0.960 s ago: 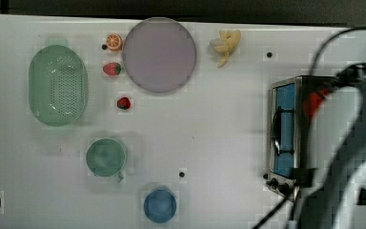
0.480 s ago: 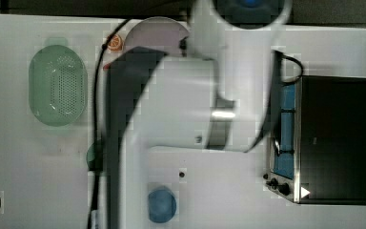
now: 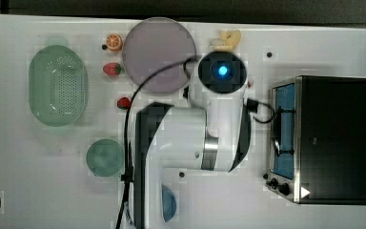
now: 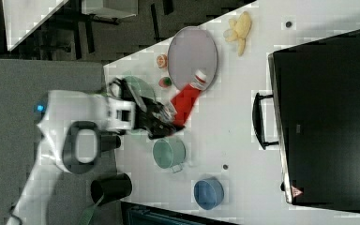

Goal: Pick Ketchup from oven and place it on table.

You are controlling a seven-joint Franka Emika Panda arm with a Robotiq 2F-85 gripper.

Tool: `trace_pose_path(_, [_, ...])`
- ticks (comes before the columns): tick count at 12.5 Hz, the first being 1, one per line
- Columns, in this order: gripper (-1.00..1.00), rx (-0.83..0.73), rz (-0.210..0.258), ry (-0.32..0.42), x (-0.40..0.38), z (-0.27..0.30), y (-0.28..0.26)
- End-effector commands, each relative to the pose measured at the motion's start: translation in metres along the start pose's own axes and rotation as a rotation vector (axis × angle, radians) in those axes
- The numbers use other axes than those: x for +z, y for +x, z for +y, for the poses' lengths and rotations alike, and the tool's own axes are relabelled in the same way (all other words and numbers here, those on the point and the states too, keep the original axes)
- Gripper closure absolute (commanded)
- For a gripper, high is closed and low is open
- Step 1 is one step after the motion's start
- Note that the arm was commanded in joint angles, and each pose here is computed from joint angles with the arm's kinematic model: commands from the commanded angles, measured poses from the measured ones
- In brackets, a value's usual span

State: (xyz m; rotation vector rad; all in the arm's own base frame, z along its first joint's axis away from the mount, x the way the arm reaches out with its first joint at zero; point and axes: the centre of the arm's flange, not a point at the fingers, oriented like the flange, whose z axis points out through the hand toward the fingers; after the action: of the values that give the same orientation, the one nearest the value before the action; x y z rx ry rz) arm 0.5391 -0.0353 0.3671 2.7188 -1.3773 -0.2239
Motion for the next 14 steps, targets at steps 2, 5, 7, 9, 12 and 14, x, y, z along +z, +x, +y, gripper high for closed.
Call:
trace_pose_path(2, [-0.24, 0.014, 0.023, 0.028, 0.065, -0.005, -0.011])
trace_pose_path(5, [-0.24, 0.008, 0.035, 0.014, 0.118, -0.011, -0.011])
trace_pose_path(7, [-0.25, -0.007, 0.059, 0.024, 0.144, -0.023, -0.011])
trace_pose_path(9, [-1.00, -0.015, 0.081, 0.060, 0.134, -0.030, -0.013])
trace_pose_path(12, [-1.00, -0.009, 0.091, 0.101, 0.085, -0.028, -0.014])
trace_pose_path(14, [-1.00, -0.002, 0.083, 0.115, 0.029, -0.027, -0.014])
